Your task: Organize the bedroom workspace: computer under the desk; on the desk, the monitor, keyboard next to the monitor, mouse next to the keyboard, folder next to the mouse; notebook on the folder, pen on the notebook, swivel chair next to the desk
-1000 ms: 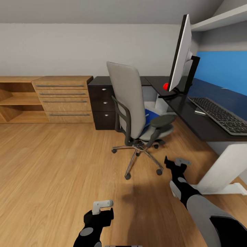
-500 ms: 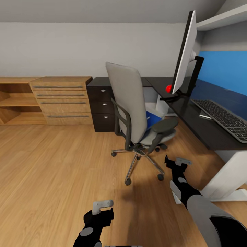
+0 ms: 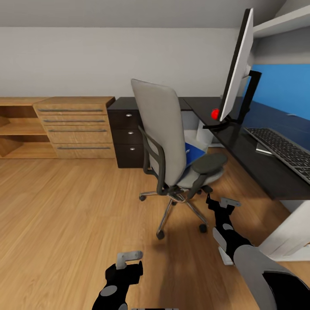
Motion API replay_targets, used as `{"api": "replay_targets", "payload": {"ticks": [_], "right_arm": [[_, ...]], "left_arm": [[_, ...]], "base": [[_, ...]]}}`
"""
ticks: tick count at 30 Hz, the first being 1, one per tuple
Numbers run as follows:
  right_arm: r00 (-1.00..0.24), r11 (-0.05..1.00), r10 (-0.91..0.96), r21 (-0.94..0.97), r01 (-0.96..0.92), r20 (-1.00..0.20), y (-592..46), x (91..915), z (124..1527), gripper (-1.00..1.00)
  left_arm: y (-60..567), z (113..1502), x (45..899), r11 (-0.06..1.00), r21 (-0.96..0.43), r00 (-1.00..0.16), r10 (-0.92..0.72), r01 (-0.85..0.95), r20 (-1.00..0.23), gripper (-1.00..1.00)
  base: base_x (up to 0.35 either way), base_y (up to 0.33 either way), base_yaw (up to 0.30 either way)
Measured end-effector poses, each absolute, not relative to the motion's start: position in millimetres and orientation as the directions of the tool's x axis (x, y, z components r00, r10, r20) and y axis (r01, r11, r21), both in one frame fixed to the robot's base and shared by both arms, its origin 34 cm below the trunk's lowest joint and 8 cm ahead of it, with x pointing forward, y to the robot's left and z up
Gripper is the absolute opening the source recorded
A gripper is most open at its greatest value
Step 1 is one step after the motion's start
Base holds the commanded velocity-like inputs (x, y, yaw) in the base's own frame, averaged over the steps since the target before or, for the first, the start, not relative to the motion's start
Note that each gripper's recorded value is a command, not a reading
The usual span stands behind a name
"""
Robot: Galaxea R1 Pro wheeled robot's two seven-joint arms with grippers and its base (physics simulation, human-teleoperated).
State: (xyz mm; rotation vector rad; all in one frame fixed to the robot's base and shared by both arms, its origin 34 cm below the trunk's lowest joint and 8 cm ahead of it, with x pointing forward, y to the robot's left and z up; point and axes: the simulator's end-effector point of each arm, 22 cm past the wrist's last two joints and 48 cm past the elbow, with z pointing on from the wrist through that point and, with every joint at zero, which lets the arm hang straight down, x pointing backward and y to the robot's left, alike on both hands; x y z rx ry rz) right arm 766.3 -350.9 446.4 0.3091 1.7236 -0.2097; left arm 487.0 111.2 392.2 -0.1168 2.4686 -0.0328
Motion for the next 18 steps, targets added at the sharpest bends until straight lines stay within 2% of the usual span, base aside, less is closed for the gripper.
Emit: {"api": "replay_targets", "payload": {"ticks": [10, 14, 18], "right_arm": [[-0.155, 0.947, 0.088, 0.034, 0.32, -0.984, -350.6, 766.4, 446.1, 1.0], [-0.155, 0.945, 0.09, 0.036, 0.324, -0.984, -351.3, 765.9, 445.8, 1.0], [-0.155, 0.946, 0.088, 0.034, 0.322, -0.984, -350.9, 766.3, 446.0, 1.0]], "left_arm": [[111.8, 391.7, 486.8, 0.996, -0.052, -0.78, -0.092, -0.076, -0.619, 1.0], [111.6, 391.9, 486.7, 0.996, -0.052, -0.78, -0.091, -0.075, -0.619, 1.0], [112.0, 391.2, 486.6, 0.996, -0.05, -0.781, -0.091, -0.076, -0.618, 1.0]], "base": [[0.114, 0.0, 0.0], [0.201, 0.0, 0.0], [0.042, 0.0, 0.061]]}}
